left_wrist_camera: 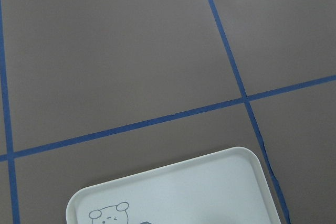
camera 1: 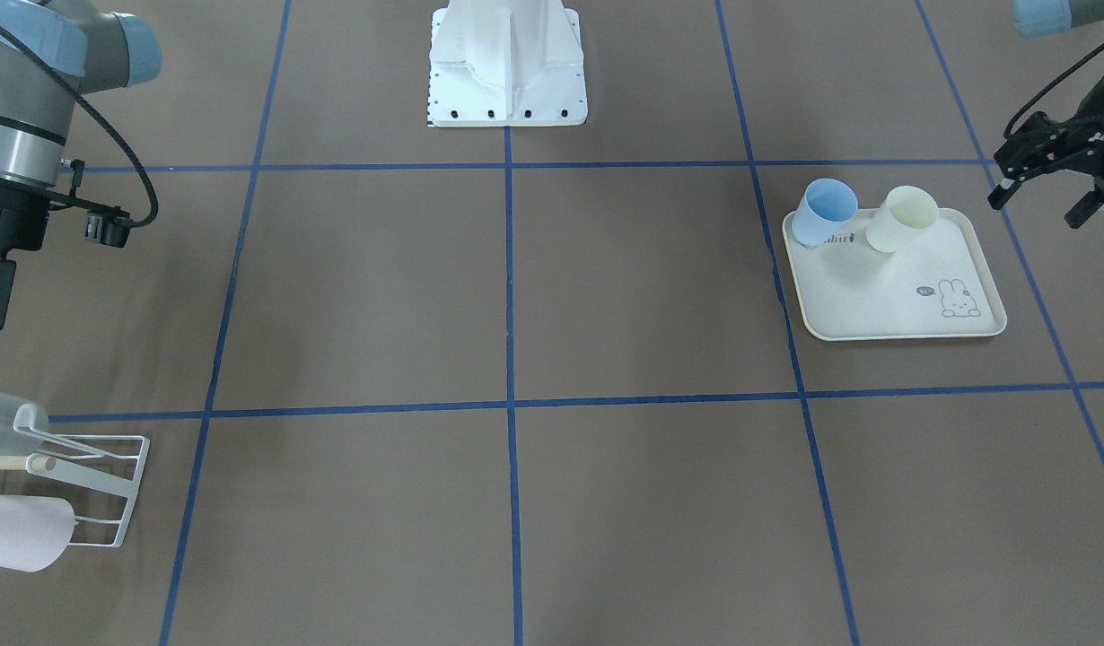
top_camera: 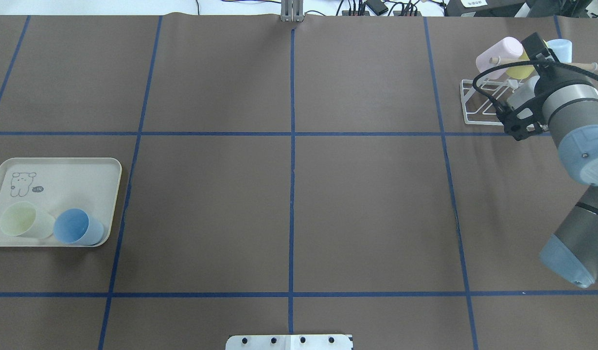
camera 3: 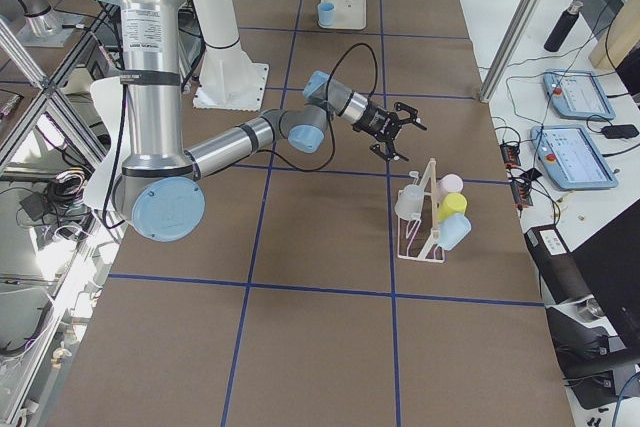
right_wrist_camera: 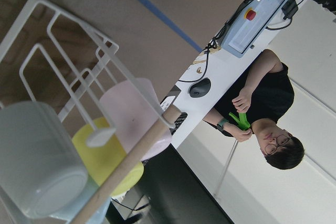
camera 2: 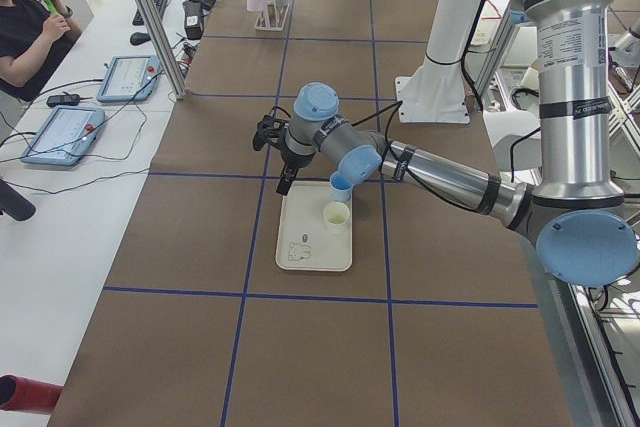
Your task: Transfer IKEA cup to right arm and place on rack
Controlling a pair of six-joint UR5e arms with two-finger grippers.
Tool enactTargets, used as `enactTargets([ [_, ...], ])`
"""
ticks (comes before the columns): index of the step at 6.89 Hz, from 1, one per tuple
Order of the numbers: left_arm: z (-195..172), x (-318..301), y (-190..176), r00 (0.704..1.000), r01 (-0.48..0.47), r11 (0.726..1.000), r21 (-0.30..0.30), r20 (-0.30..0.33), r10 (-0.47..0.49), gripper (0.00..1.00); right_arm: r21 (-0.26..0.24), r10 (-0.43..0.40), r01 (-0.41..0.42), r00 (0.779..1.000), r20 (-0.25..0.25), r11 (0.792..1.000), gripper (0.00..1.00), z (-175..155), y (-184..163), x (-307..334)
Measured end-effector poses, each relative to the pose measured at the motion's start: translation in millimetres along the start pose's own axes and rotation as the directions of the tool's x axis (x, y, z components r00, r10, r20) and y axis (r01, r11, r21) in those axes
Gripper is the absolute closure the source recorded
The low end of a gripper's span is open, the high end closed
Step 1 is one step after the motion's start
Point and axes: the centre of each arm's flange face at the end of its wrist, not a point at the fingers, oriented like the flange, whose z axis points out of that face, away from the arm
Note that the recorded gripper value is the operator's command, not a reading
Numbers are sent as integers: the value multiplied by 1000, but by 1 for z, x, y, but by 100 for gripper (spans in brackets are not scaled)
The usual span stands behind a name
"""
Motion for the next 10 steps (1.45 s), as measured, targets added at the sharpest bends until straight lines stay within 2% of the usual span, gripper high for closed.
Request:
enactTargets([
  [1, -1, 2, -2, 1000, 24, 1000, 10, 2, -24, 0, 84, 226, -230, 972, 58, 970, 0, -2, -8, -4],
  [2, 0, 3, -2, 999, 46, 999, 17, 4, -46, 0, 152, 427, -447, 892, 147, 881, 0, -6, -17, -7],
  [3, 2, 5, -2, 997, 74, 997, 22, 9, -75, 0, 184, 602, -651, 754, 261, 736, 0, -12, -27, -9],
  [4, 6, 5, 2, 996, 90, 996, 29, 22, -90, 0, 172, 717, -802, 591, 371, 572, 0, -19, -36, -6],
  [5, 13, 0, 14, 994, 97, 995, 25, 41, -97, 0, 131, 779, -905, 417, 469, 405, 0, -28, -44, 1],
  [6, 21, -6, 31, 993, 101, 995, 5, 56, -101, 0, 79, 786, -959, 270, 556, 273, 1, -37, -54, 10],
  [7, 29, -13, 52, 993, 98, 995, -17, 68, -97, 0, 12, 760, -986, 136, 636, 166, 1, -46, -65, 20],
  [8, 40, -16, 72, 992, 97, 995, -36, 81, -94, 0, -54, 719, -995, 26, 694, 87, 1, -56, -75, 32],
  [9, 59, -14, 87, 991, 105, 993, -58, 94, -99, 0, -88, 692, -994, -21, 721, 61, 1, -62, -81, 38],
  [10, 80, -16, 103, 991, 102, 992, -69, 94, -95, 0, -108, 680, -992, -37, 732, 62, 1, -64, -86, 38],
])
